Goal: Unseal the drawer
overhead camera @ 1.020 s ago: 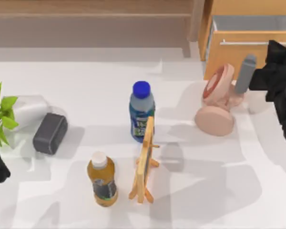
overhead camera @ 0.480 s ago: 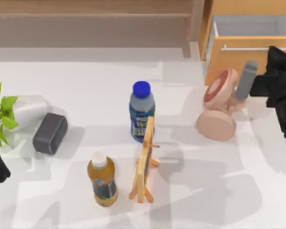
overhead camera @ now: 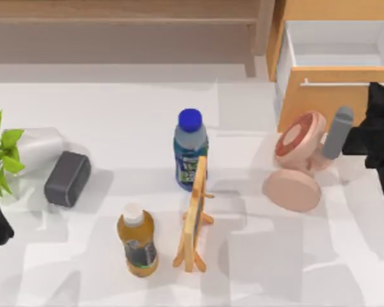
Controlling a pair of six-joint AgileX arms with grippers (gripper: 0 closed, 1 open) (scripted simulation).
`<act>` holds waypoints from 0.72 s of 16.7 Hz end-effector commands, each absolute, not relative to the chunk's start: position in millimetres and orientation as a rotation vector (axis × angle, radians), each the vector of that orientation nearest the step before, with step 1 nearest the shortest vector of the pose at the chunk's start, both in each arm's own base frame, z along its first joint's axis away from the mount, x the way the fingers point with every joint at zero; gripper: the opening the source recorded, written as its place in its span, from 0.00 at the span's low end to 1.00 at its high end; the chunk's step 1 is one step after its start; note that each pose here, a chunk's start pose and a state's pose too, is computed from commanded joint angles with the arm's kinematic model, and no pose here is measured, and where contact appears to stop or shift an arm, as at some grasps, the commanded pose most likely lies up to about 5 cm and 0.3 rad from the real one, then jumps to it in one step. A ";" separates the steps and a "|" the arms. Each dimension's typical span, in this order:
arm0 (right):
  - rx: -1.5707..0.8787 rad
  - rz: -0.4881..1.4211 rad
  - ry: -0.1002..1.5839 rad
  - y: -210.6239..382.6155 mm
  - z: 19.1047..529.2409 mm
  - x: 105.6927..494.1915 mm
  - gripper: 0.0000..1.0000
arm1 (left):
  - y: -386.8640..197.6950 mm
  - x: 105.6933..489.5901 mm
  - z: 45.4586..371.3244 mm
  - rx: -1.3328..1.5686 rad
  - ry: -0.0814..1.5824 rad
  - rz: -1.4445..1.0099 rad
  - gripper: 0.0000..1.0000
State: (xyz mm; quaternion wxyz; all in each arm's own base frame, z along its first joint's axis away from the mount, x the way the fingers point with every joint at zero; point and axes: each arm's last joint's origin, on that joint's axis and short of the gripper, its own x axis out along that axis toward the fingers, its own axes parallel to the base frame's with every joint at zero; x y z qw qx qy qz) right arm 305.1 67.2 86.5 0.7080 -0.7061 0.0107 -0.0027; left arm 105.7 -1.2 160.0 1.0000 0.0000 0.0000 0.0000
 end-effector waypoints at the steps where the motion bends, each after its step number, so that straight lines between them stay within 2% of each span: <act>1: -1.568 -0.006 0.024 67.2 86.5 305.1 0.00 | -1.2 105.7 160.0 0.000 0.000 0.000 1.00; 5: -1.571 -0.004 0.021 68.2 85.9 302.1 0.00 | -1.2 105.7 160.0 0.000 0.000 0.000 1.00; 12: -1.569 -0.004 0.020 69.3 85.4 267.4 0.00 | -1.2 105.7 160.0 0.000 0.000 0.000 1.00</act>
